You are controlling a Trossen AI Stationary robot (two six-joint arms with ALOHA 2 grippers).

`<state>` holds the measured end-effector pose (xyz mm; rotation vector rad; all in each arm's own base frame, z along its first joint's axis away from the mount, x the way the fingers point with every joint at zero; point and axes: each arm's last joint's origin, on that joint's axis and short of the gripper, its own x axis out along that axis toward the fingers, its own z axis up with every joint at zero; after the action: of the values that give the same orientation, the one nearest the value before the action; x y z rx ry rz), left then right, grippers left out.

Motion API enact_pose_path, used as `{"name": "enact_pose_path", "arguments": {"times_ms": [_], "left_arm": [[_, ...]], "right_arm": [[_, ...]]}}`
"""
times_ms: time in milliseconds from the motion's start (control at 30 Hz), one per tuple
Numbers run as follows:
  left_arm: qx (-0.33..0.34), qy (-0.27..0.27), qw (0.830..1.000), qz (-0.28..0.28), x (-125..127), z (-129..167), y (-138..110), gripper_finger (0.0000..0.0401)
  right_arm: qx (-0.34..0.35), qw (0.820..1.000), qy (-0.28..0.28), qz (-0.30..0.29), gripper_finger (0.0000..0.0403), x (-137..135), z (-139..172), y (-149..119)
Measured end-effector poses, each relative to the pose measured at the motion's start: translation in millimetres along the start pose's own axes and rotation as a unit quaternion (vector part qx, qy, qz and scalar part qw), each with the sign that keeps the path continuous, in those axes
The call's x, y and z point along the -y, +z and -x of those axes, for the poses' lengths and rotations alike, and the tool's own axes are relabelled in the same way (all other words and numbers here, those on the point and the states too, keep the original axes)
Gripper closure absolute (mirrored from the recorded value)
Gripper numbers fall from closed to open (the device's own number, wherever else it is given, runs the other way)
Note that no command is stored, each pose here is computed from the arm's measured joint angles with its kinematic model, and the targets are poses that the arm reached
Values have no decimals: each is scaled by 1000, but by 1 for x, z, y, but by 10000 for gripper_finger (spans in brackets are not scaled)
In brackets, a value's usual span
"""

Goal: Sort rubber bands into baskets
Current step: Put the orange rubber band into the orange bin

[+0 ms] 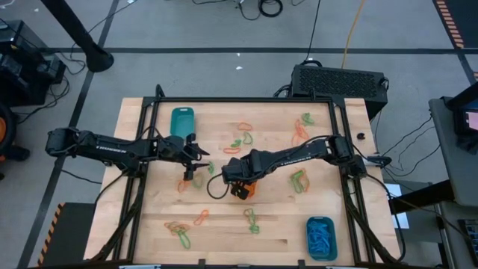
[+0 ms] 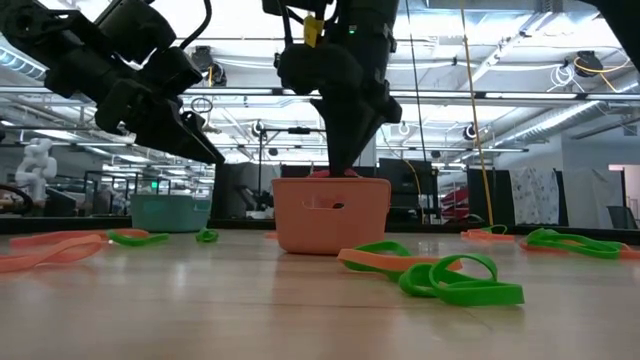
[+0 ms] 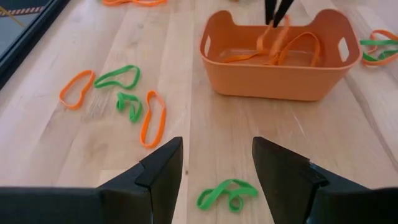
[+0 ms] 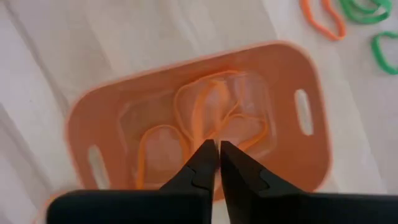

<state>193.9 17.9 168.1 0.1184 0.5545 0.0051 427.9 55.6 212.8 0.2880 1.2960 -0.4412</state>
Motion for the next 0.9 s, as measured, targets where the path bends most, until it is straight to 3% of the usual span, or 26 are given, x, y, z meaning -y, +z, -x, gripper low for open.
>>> {"name": "enact_pose_path", "arguments": {"times_ms": [467,600,733,900], "left_arm": [[0,0,1000,0,0,0,0,199],[1,-30,1000,1,2,0,0,199],[0,-75,997,1,5,0,-2,199],[-16,-83,996,3,6,1,-5,199]], "right_arm": [[-13,1000,-6,25,319,3,1,-2],[-7,999,-2,33,317,3,8,-3],[31,996,26,81,317,-10,13,-2],[85,979,84,166,317,-34,18,-3]]}}
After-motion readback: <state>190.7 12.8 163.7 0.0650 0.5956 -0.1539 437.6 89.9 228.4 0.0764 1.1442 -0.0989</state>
